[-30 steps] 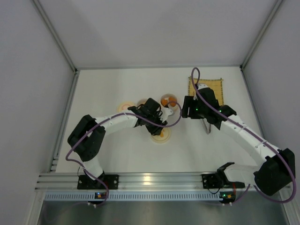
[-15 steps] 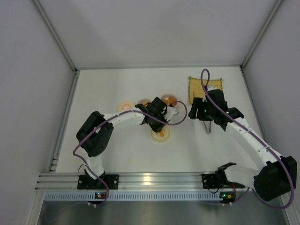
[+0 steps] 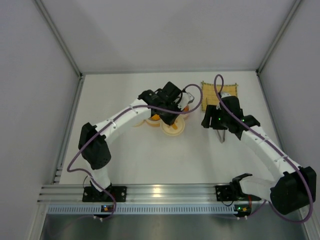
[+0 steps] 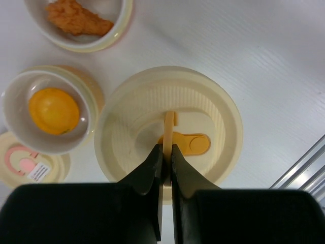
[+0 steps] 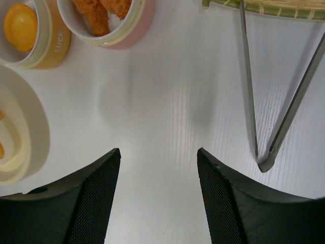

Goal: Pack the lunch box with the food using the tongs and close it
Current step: Pick up the box lid from the center of the board, then close the box lid on the packing box.

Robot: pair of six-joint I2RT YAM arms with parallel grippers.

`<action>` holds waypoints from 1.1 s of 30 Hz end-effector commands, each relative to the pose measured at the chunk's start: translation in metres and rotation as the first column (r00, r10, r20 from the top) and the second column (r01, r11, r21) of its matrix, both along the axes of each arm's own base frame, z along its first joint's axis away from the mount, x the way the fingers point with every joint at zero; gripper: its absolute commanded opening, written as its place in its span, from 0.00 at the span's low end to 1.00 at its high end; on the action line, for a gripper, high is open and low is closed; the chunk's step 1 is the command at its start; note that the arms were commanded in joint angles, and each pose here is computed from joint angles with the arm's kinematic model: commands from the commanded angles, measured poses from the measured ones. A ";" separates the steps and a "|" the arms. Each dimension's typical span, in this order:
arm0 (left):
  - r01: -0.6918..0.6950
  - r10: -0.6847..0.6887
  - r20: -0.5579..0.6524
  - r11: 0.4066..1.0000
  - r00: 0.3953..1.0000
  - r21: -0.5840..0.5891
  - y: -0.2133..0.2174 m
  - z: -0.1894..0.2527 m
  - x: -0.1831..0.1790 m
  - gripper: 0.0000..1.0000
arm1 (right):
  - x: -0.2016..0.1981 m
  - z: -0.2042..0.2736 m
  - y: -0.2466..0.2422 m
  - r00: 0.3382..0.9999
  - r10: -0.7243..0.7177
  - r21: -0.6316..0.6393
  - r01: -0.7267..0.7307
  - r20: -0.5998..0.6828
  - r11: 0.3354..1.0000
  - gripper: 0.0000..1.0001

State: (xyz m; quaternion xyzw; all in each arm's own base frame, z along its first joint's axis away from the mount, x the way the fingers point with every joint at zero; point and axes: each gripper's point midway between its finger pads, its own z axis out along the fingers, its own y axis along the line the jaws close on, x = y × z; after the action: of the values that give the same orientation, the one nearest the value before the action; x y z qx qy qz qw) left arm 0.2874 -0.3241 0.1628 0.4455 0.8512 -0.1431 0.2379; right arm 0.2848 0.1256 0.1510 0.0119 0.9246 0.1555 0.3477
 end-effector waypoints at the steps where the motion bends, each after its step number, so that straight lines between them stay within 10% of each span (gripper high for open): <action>1: -0.204 0.203 0.064 0.979 0.977 0.012 0.029 0.045 0.009 0.00 | 0.001 0.005 -0.003 1.000 0.006 0.002 -0.006 0.025 1.000 0.62; 15: -0.861 0.864 -0.037 0.496 0.503 -0.113 0.111 0.040 0.123 0.00 | -0.001 -0.004 -0.006 1.000 0.001 -0.014 -0.001 0.003 1.000 0.62; 33: -0.900 0.886 -0.155 0.433 0.436 -0.055 0.092 -0.035 0.130 0.00 | -0.001 -0.018 -0.008 1.000 -0.001 -0.034 0.000 -0.027 0.999 0.61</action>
State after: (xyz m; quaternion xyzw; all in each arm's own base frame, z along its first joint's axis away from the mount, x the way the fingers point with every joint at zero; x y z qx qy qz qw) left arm 0.4052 -0.2175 0.1273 -0.0805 0.9647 -0.0381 0.2478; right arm 0.2775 0.1217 0.1312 0.0055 0.9345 0.1432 0.3260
